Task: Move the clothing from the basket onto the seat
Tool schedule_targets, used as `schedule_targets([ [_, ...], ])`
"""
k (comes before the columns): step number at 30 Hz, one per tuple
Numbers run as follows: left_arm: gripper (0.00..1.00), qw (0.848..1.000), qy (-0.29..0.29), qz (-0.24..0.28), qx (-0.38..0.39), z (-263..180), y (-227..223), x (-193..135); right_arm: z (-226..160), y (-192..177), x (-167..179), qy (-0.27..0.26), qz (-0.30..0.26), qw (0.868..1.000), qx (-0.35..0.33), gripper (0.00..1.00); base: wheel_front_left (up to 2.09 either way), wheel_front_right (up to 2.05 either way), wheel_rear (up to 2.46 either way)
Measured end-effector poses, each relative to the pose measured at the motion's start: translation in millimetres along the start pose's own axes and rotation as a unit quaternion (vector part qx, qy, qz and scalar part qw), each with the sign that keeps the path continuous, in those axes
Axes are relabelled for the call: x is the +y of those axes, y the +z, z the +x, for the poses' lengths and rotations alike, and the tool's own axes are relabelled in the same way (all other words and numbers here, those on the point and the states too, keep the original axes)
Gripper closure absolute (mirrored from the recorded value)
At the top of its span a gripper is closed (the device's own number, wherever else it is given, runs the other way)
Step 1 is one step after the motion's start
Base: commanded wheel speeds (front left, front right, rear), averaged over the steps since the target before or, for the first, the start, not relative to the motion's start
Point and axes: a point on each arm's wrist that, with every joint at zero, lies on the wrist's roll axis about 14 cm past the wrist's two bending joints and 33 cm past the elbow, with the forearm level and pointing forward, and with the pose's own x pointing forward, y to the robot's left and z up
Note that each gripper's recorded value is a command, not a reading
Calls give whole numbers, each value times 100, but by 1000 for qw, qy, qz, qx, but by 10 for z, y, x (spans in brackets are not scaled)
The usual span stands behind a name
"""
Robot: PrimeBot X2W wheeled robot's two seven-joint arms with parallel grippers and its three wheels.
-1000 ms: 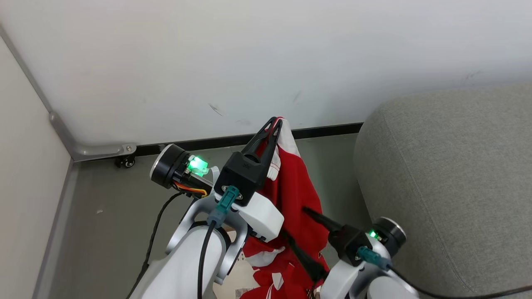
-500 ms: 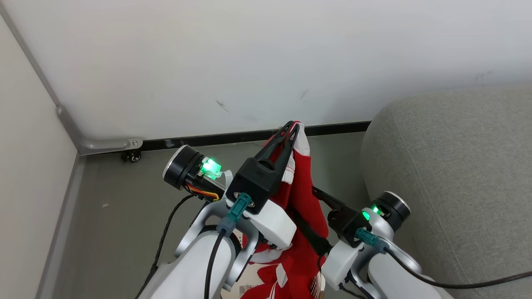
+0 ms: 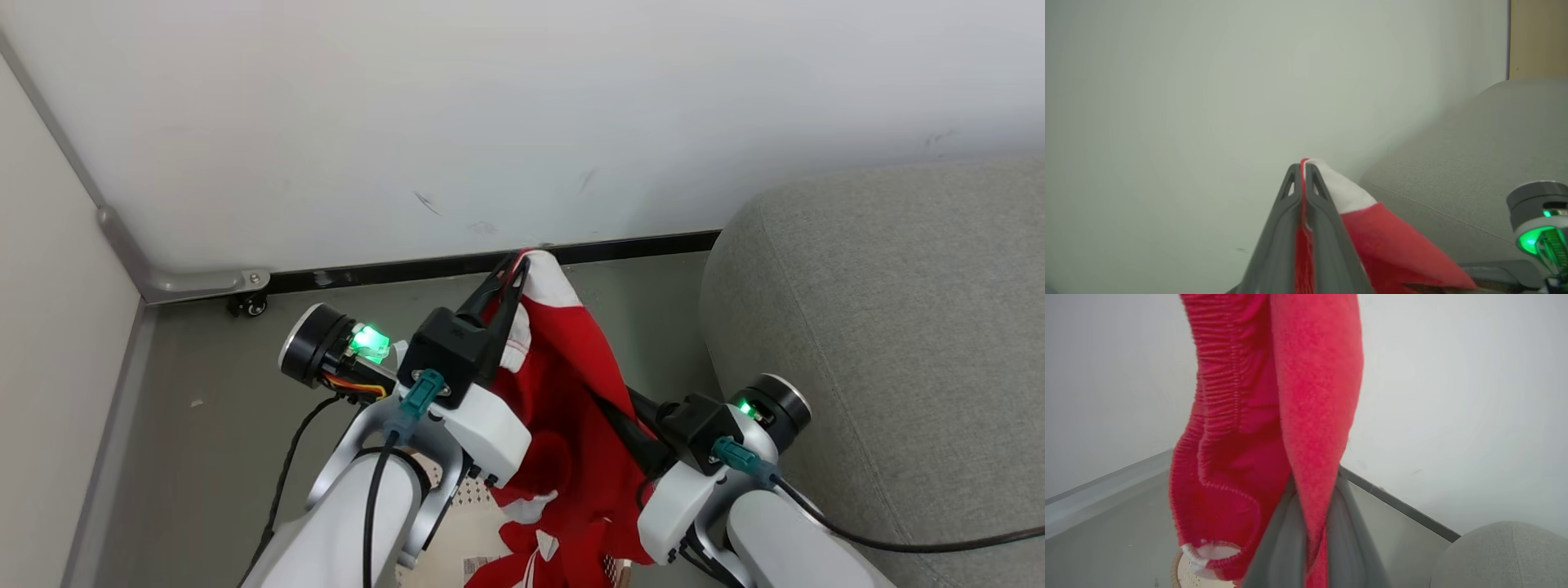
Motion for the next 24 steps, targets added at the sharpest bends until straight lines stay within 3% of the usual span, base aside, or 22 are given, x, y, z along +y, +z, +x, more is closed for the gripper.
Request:
schedule_targets([
  [6,100,999,9,-18,39,-74,-327,53,-137,-157,19,-24,89,996,10,100,0,0,0],
  [11,100,997,17,-32,66,-157,-551,85,-171,-66,-12,-39,139,989,-12,100,0,0,0],
  [12,96,997,18,-36,69,-172,-581,82,-171,-28,-26,-41,144,988,-19,100,0,0,0],
  [13,78,996,20,-43,75,-188,-619,79,-171,16,-46,-44,151,987,-27,100,0,0,0],
  [14,52,996,20,-50,77,-197,-639,69,-172,53,-71,-48,157,986,-34,100,0,0,0],
  [15,15,995,20,-56,77,-202,-647,53,-175,85,-100,-52,163,985,-40,100,0,0,0],
  [16,0,995,20,-61,75,-204,-644,35,-177,118,-128,-56,168,983,-46,100,0,0,0],
  [22,0,994,19,-81,66,-205,-611,-8,-229,186,-338,-83,178,978,-65,100,0,0,0],
  [24,0,993,28,-91,63,-218,-616,44,-306,166,-575,-107,167,978,-65,100,0,0,0],
])
